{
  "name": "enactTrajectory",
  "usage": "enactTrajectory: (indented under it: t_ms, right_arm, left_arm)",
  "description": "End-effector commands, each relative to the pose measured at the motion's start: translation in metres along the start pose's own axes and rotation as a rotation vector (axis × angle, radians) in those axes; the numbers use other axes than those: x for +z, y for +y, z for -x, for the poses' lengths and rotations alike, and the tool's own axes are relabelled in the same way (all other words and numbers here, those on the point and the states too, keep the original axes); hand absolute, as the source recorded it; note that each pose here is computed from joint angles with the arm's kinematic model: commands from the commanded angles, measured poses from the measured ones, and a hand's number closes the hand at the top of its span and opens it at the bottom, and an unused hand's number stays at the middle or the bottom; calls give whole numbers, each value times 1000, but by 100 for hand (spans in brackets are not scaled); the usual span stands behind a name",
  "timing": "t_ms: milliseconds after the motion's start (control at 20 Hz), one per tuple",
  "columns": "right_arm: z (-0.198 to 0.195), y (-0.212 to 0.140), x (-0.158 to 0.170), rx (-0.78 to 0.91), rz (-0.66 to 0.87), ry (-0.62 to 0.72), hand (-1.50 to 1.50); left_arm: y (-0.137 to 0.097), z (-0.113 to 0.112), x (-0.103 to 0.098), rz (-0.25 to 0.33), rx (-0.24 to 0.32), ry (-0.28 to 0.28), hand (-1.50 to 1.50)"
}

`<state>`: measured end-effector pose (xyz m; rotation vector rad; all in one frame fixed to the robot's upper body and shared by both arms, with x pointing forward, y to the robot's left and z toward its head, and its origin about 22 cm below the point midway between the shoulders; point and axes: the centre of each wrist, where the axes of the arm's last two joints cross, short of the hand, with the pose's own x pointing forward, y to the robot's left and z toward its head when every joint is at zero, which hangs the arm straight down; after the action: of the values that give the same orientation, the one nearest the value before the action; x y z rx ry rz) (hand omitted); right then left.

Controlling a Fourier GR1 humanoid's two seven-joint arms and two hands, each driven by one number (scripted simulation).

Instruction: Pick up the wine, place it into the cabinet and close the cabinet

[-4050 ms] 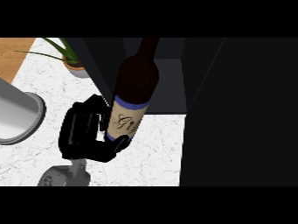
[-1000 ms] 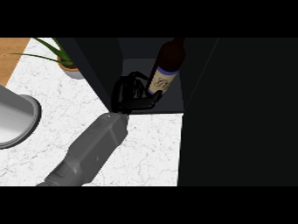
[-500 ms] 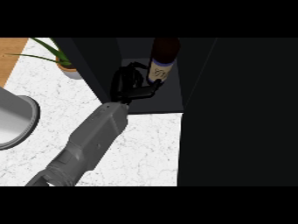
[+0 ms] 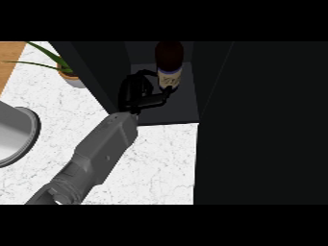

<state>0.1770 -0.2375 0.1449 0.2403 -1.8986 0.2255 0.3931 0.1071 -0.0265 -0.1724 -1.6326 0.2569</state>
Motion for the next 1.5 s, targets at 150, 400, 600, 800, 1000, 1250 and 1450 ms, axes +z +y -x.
enactTrajectory:
  t_ms: [150,400,600,800,1000,1250,1450]
  right_arm:
    - [4,-4,-6,9,12,1,-150]
    - [12,-6,-11,31,18,-6,-150]
    - [1,-8,-8,33,21,-9,-150]
    - [-4,-7,3,42,17,9,-150]
    - [4,-2,5,38,29,6,-150]
    - [-3,-4,9,37,23,16,-150]
    - [-14,10,18,44,38,21,-150]
  left_arm:
    - [27,2,-3,-78,27,-74,150]
    - [18,2,-3,-68,3,-158,-150]
    - [24,-2,-5,-35,10,-206,-150]
    - [23,3,1,7,45,-212,-150]
    - [11,13,13,-1,7,-220,-150]
    - [28,6,16,71,-17,-214,-150]
    - [1,-9,25,172,22,-195,-150]
